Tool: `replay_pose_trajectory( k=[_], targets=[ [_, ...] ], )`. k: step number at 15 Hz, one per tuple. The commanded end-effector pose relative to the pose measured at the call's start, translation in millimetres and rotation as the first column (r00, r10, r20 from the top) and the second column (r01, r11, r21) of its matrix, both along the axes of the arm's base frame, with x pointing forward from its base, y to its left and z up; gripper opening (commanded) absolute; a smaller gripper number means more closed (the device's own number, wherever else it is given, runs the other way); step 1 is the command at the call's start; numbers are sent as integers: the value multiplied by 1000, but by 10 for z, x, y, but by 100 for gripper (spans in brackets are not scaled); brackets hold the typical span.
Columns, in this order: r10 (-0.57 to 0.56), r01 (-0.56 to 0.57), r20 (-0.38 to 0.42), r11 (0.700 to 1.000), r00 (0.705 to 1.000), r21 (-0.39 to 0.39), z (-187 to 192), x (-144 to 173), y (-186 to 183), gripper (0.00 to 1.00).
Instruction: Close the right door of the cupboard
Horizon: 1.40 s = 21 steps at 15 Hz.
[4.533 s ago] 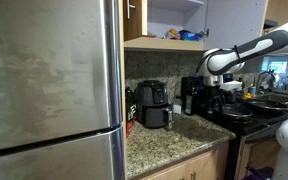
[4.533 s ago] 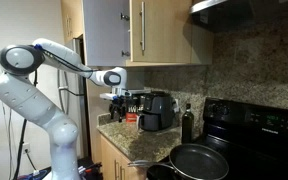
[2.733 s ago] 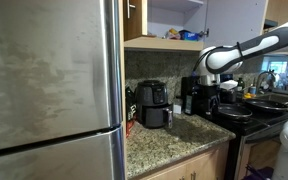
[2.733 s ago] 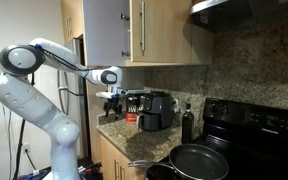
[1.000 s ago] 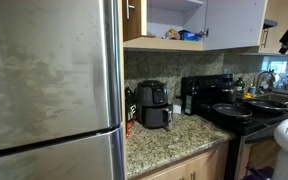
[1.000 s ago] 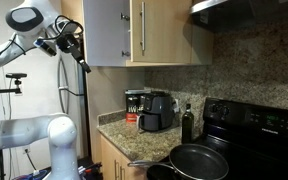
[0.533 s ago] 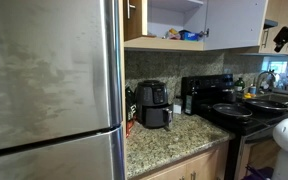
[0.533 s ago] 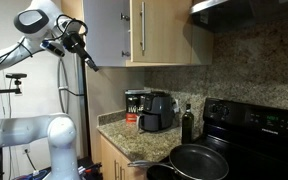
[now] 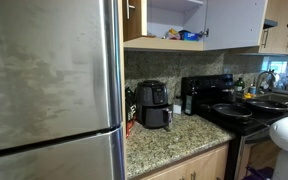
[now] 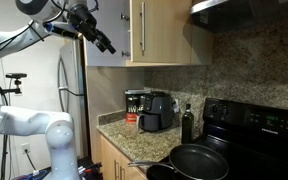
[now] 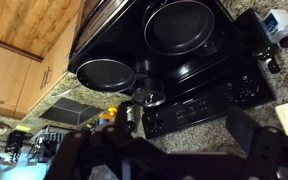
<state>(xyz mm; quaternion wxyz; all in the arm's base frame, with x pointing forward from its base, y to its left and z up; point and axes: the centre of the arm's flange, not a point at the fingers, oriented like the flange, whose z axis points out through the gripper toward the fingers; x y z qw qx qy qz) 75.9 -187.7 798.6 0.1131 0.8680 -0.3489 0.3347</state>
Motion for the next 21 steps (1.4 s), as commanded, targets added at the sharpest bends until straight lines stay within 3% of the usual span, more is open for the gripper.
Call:
replay_pose_trajectory(
  k=[1, 3, 6, 11, 13, 16, 21],
  targets=[
    [-32, 32, 38, 999, 999, 13, 57, 109, -43, 100],
    [-68, 58, 174, 997, 982, 57, 266, 273, -193, 100],
    [-83, 40, 351, 991, 933, 126, 521, 550, -373, 100],
    [-35, -69, 475, 977, 879, 200, 623, 1150, -417, 100],
    [-24, -107, 489, 965, 872, 239, 599, 1393, -374, 100],
    [81, -254, 456, 908, 886, 333, 430, 1559, -96, 100],
    [274, -470, 449, 778, 850, 416, 217, 2039, 1009, 100]
  ],
)
